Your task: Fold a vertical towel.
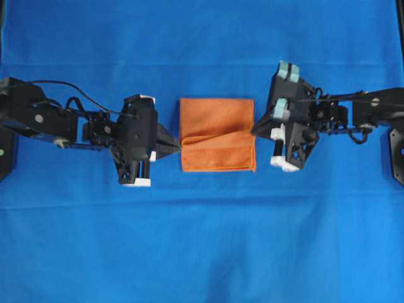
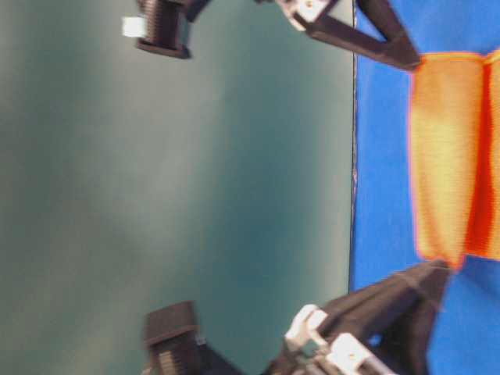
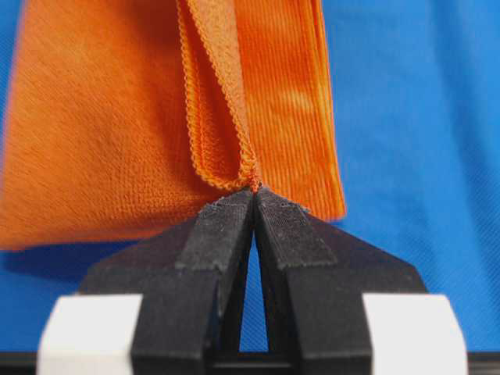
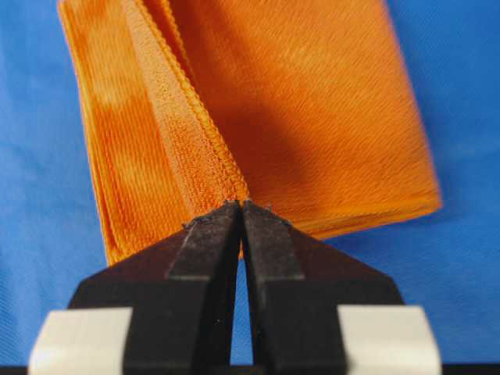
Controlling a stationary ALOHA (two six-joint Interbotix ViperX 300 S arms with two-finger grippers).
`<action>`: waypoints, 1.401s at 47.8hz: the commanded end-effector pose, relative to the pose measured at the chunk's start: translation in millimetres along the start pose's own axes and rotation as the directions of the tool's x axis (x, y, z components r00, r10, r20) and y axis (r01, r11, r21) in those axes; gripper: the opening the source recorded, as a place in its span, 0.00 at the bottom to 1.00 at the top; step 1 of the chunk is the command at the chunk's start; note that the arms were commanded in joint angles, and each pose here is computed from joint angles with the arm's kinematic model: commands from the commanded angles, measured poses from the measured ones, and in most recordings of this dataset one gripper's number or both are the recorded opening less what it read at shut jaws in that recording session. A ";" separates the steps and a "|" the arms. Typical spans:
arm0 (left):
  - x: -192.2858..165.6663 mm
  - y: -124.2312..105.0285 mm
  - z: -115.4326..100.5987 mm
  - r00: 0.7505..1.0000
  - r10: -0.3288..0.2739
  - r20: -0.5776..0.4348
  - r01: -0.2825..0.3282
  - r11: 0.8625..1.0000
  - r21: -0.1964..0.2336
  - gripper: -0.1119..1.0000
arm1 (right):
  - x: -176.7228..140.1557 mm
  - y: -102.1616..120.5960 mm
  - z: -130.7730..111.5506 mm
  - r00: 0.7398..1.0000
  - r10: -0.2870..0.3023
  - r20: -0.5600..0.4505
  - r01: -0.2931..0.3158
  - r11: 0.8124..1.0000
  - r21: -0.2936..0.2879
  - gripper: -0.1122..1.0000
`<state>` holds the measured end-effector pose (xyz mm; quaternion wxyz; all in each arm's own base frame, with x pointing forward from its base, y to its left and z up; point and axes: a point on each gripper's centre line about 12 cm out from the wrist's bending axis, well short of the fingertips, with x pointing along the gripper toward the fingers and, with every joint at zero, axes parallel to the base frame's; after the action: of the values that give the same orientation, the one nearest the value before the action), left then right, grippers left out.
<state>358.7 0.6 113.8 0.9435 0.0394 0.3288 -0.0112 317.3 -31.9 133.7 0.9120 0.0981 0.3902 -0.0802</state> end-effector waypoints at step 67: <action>-73.0 -59.9 57.3 0.978 -0.155 0.143 0.140 0.984 0.108 0.47 | -75.6 44.1 28.8 0.977 0.132 0.164 -0.118 0.988 -0.097 0.63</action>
<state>339.4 -63.5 174.8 0.9499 0.0626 0.2900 -0.0984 299.6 7.9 192.7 0.9370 0.0776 0.3399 -0.0199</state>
